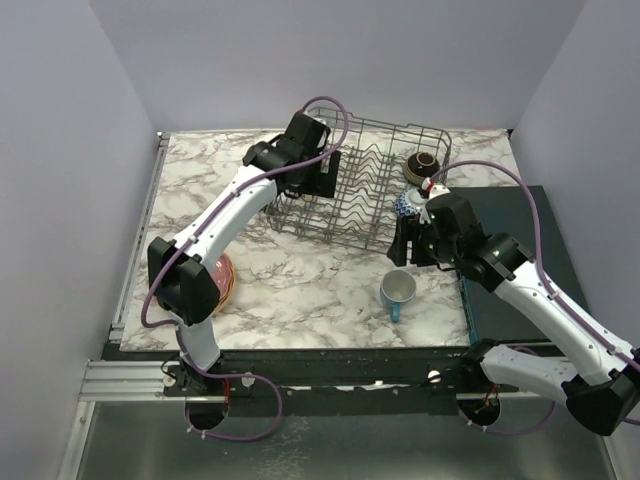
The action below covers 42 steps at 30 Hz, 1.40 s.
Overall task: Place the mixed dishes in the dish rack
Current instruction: Turn the cup upside down in the dish rack, then pick up the cup at the center of the board.
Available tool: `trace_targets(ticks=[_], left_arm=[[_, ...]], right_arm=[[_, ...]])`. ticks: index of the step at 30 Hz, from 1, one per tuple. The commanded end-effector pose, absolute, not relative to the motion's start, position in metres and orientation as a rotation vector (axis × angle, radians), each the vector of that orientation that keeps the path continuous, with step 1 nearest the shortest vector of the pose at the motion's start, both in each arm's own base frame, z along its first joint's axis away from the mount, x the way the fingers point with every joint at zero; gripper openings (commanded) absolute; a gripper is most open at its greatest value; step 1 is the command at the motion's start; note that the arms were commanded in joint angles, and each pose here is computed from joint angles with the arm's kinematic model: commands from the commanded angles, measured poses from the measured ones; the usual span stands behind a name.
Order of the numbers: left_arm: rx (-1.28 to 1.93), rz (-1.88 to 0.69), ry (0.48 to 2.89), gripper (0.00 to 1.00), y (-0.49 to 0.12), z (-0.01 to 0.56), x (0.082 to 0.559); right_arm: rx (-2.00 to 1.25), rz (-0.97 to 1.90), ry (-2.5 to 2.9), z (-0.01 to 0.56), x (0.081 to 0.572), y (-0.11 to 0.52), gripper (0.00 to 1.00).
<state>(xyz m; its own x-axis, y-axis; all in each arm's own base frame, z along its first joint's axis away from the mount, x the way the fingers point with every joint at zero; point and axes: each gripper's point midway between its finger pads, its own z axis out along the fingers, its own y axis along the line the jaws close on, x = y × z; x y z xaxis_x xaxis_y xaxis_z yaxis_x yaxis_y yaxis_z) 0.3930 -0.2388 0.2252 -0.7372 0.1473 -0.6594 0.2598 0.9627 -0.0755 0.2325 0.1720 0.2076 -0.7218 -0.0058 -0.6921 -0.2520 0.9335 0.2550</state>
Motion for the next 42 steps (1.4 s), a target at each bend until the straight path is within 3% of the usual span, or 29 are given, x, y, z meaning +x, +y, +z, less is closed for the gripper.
trace_targets(ticks=[1,21,31,42], left_arm=[[0.27,-0.426,2.358,0.99,-0.257,0.25,0.368],[0.318,-0.821,2.312,0.99,-0.253,0.254,0.266],[0.37,-0.956,2.331,0.99,-0.259,0.241,0.24],[0.256,-0.997,2.363,0.99,-0.256,0.22,0.233]], right_arm=[[-0.115,0.358,2.438,0.187,0.216,0.156,0.72],[0.066,0.209,2.702,0.13,0.182,0.135,0.68],[0.151,0.155,2.752,0.112,0.177,0.131,0.65],[0.208,0.1,2.799,0.097,0.177,0.131,0.53]])
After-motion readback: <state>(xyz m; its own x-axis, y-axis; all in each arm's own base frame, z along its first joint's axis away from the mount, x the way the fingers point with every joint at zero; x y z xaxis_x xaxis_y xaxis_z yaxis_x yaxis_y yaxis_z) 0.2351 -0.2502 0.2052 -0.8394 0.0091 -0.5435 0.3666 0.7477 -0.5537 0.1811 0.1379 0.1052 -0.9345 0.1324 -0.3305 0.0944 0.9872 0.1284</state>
